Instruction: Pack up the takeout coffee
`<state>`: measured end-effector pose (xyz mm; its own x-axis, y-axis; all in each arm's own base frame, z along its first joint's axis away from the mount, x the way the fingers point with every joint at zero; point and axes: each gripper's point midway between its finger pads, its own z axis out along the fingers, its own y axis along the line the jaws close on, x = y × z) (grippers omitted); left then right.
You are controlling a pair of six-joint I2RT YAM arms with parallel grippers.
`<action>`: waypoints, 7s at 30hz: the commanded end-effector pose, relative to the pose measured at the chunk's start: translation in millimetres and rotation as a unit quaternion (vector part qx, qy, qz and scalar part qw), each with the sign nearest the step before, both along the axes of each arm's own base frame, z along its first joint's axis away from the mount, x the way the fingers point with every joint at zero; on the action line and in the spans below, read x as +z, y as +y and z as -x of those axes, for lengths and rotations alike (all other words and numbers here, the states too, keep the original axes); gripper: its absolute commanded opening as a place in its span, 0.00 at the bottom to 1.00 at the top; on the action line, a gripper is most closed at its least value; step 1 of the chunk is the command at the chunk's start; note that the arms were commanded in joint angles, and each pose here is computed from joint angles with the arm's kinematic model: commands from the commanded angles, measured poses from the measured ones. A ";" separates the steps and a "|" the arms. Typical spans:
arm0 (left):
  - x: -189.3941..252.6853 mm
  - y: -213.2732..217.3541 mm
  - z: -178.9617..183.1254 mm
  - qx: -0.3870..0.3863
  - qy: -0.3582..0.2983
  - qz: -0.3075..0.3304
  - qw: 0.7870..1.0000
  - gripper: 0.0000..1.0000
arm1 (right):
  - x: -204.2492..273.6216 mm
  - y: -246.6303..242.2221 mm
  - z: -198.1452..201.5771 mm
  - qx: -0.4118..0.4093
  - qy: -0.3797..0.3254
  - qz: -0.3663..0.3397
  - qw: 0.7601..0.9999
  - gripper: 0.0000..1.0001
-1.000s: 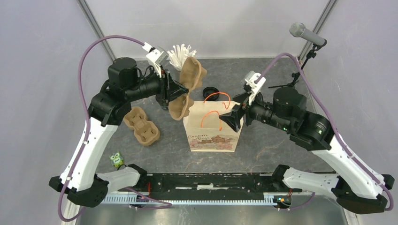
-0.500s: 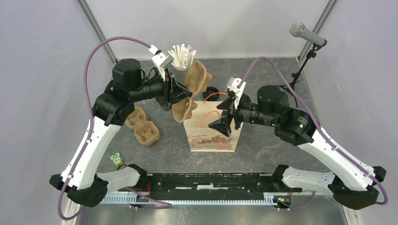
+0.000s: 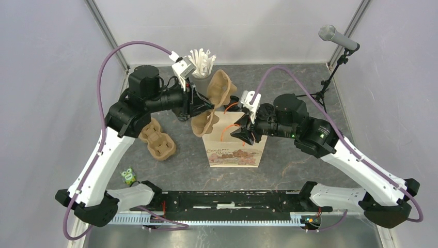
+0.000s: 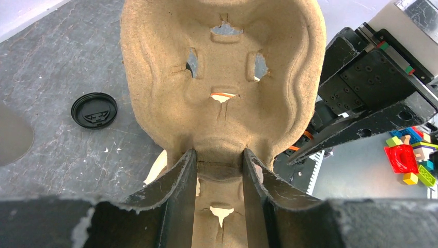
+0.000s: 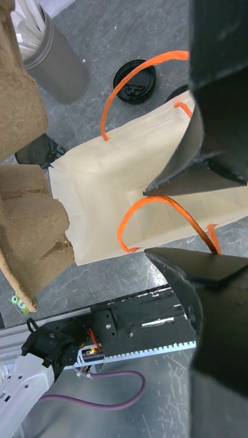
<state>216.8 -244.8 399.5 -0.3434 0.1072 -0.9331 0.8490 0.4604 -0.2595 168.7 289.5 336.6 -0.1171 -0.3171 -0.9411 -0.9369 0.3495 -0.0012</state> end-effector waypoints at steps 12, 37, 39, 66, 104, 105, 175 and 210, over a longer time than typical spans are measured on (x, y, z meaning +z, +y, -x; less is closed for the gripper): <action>8.1 -16.9 16.2 -0.047 -0.001 0.027 0.999 0.33 | 11.0 2.4 6.4 0.077 -0.088 0.018 0.993 0.00; 4.4 -41.7 33.8 -0.096 0.017 0.102 0.990 0.32 | 9.0 -5.3 42.6 0.202 -0.219 -0.009 0.954 0.00; -1.1 -42.2 36.1 -0.096 0.022 0.100 0.990 0.32 | 6.4 -5.8 43.7 0.204 -0.220 -0.011 0.954 0.00; -74.2 -45.5 37.6 -0.087 -0.036 -0.037 0.995 0.27 | -0.1 -11.5 45.9 0.200 -0.223 -0.007 0.954 0.00; -128.2 -42.8 52.6 -0.139 -0.083 -0.164 0.973 0.25 | 28.7 -13.8 35.6 0.118 -0.193 -0.072 0.971 0.29; -128.7 -43.5 53.2 -0.141 -0.084 -0.165 0.973 0.25 | 39.4 -14.5 34.5 0.103 -0.185 -0.090 0.973 0.30; -167.0 -28.2 45.0 -0.081 0.015 -0.352 0.932 0.18 | -53.3 -62.8 -44.0 -0.293 0.081 0.001 0.953 0.00; -113.8 -47.7 54.6 -0.002 0.071 -0.232 0.970 1.00 | -70.1 -63.9 -36.9 -0.290 0.091 -0.040 0.952 0.00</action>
